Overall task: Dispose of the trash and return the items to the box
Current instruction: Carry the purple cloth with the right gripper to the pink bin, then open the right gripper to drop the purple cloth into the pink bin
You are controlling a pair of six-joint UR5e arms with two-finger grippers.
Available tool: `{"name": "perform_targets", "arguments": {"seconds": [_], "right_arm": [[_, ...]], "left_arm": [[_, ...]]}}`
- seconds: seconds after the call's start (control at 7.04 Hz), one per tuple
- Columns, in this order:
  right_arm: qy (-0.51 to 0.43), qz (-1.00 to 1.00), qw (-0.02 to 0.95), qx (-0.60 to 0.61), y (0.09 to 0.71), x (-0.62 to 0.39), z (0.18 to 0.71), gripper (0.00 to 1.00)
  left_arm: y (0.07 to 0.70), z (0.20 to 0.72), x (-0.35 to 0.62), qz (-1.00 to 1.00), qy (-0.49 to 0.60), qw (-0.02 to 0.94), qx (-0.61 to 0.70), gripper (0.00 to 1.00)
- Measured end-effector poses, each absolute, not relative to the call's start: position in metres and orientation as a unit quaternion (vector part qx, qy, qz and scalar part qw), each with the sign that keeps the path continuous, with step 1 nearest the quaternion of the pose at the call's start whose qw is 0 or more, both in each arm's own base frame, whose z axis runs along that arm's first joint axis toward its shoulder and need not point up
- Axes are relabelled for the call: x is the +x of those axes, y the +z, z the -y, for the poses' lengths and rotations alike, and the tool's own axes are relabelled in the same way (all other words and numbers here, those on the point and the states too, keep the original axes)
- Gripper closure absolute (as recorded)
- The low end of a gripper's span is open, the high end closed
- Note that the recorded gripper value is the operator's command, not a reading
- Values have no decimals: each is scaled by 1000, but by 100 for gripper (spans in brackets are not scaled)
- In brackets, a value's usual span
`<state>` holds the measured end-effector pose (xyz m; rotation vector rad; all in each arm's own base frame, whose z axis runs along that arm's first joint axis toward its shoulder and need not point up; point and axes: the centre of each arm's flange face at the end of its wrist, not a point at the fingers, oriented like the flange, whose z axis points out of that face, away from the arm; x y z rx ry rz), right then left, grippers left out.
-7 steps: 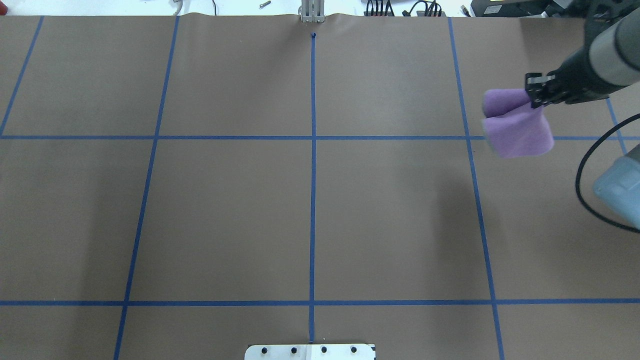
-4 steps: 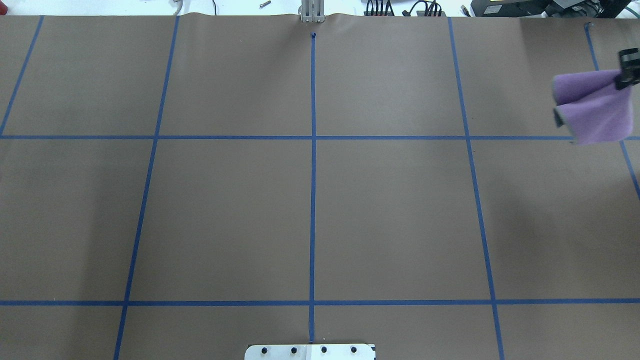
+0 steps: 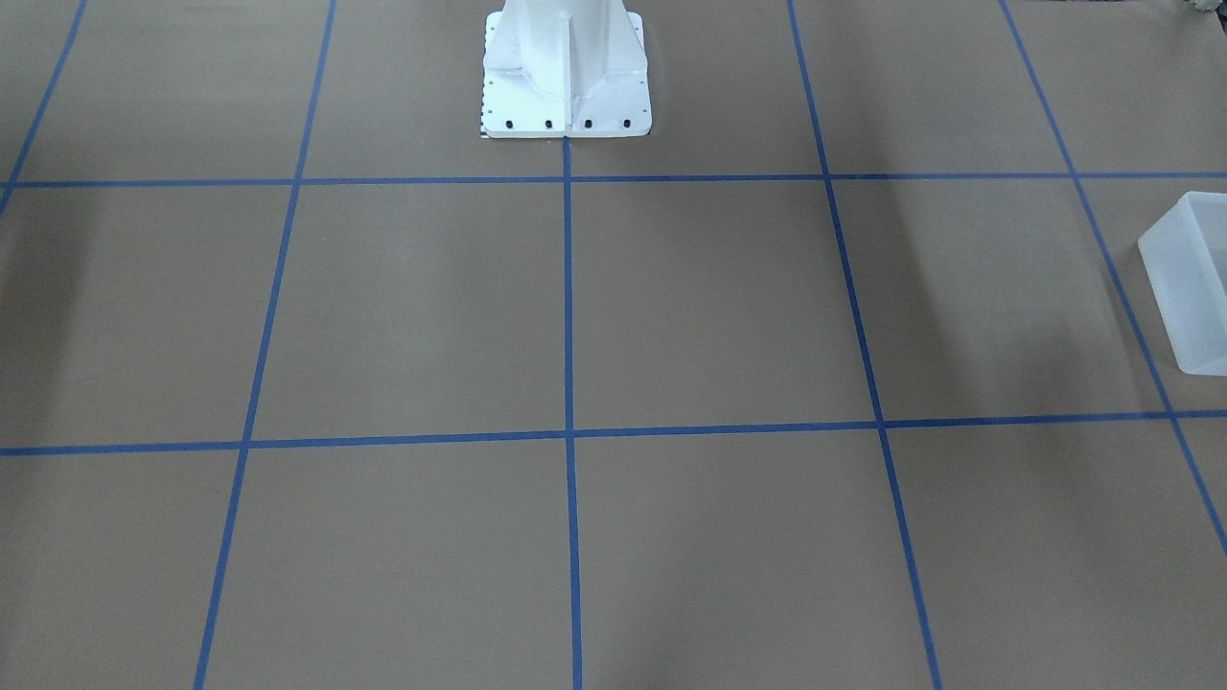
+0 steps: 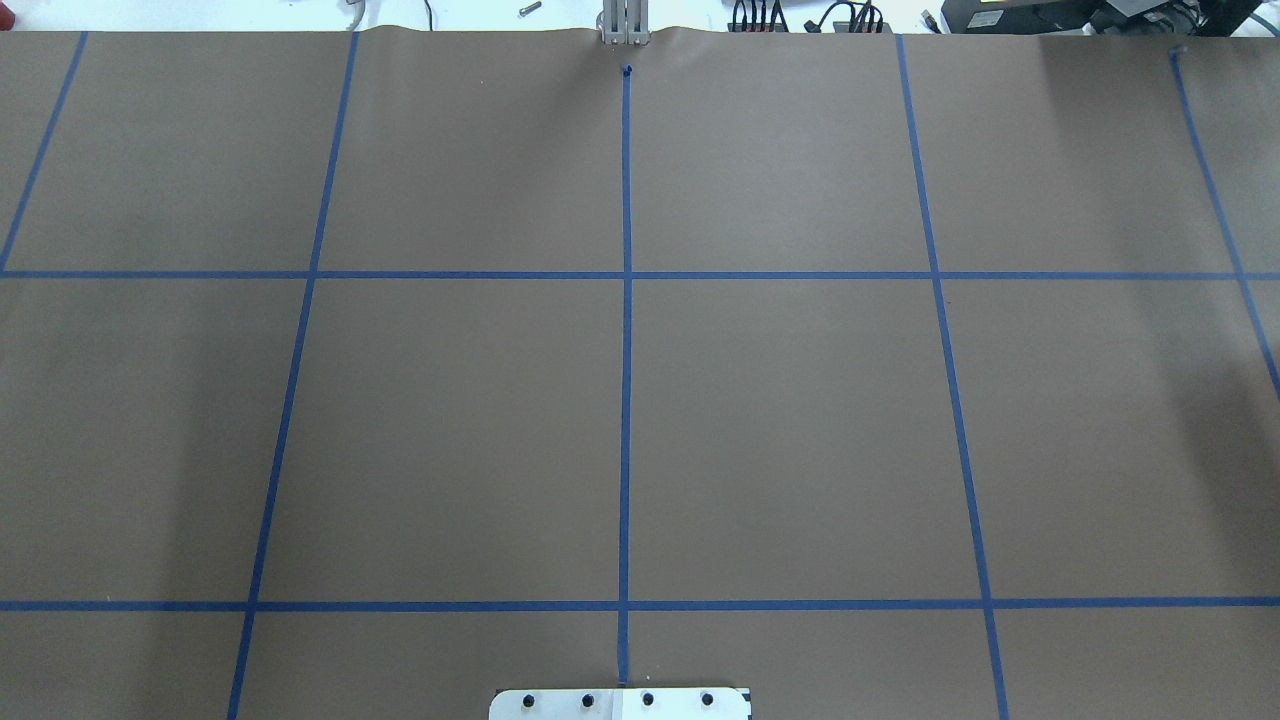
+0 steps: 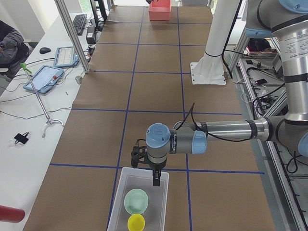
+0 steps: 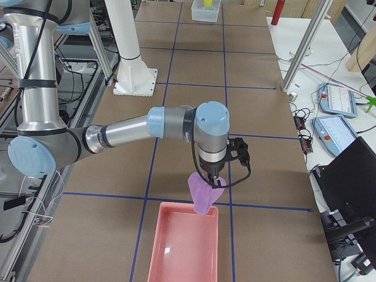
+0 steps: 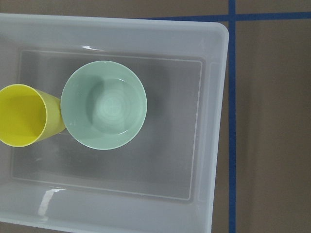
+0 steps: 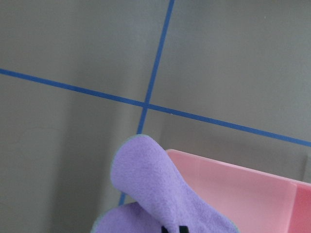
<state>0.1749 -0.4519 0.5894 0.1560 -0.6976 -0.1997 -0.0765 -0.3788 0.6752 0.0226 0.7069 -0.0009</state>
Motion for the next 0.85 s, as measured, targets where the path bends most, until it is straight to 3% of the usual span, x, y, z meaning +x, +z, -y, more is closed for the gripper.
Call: {"name": "perform_targets", "arguments": {"seconds": [0.57,0.85], "right_arm": [[-85,343,932,77,713,179,382,100],[-92,340,932,82,742,154,383,97]], "left_arm": [[670,381,-76,-348,3,937,17,2],[669,382,-76,-349,3,937,18,2]]}}
